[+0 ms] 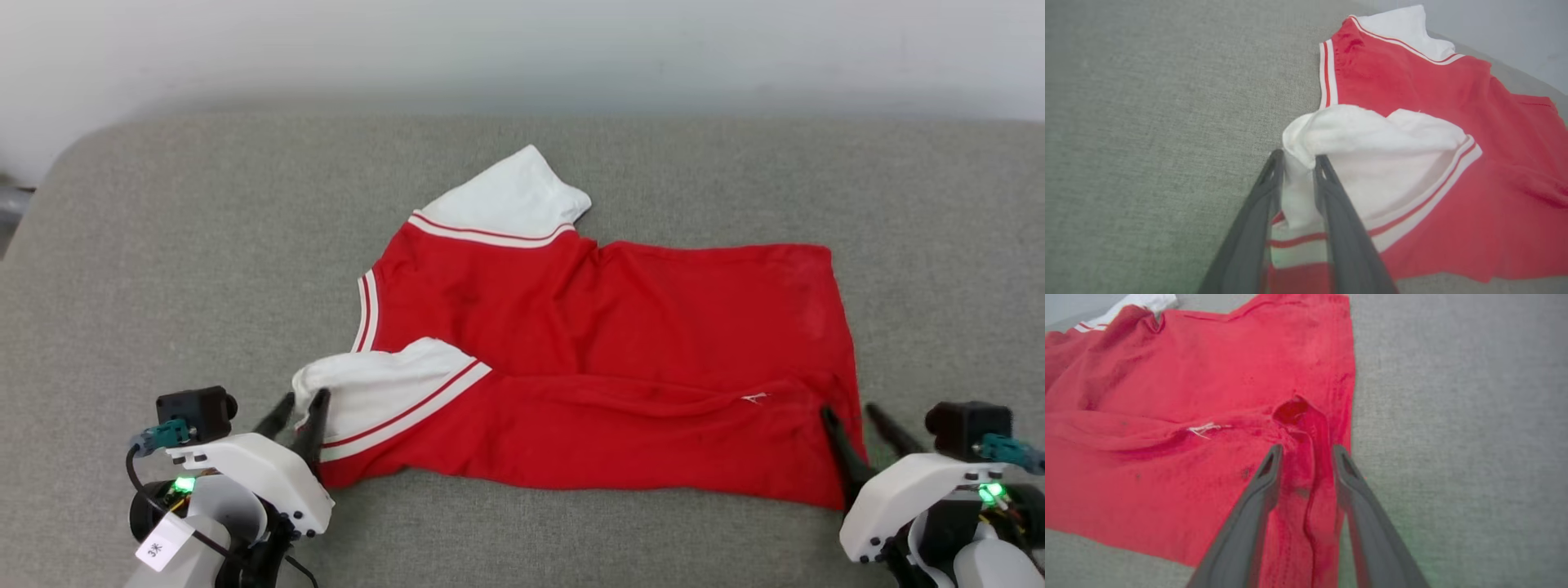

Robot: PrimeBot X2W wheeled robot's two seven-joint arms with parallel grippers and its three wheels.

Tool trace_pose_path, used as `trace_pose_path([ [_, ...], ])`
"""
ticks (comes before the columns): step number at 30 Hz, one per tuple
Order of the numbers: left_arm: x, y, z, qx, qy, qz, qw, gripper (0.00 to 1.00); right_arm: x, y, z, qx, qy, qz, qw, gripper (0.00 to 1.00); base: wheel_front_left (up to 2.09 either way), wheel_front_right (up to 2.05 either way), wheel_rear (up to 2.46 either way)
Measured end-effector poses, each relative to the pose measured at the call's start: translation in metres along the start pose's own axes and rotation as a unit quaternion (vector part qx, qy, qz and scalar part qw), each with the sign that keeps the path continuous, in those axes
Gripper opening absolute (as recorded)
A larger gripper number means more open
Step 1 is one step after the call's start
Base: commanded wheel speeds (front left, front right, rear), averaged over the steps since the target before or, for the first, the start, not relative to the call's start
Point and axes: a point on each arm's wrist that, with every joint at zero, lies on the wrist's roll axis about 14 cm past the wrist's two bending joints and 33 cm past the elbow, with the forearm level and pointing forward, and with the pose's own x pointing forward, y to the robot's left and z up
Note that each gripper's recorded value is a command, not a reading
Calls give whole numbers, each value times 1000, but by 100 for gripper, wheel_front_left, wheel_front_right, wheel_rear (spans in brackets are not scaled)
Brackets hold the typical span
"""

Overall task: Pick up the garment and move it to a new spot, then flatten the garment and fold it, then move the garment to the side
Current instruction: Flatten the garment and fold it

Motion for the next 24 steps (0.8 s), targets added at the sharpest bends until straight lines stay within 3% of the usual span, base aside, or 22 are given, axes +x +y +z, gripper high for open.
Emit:
trace_pose_path([
  [6,-11,3,33,18,-62,15,998,100,-20,2,55,-15,-134,-2,991,100,0,0,0],
  [14,-27,5,60,60,-78,17,995,100,-54,1,76,-21,-194,-18,981,100,0,0,0],
  [19,-27,-1,41,69,32,-9,997,100,-60,1,77,-15,-193,-25,981,100,0,0,0],
  [24,-29,-2,9,64,162,-20,984,100,-61,1,72,-8,-183,-31,983,100,0,0,0],
])
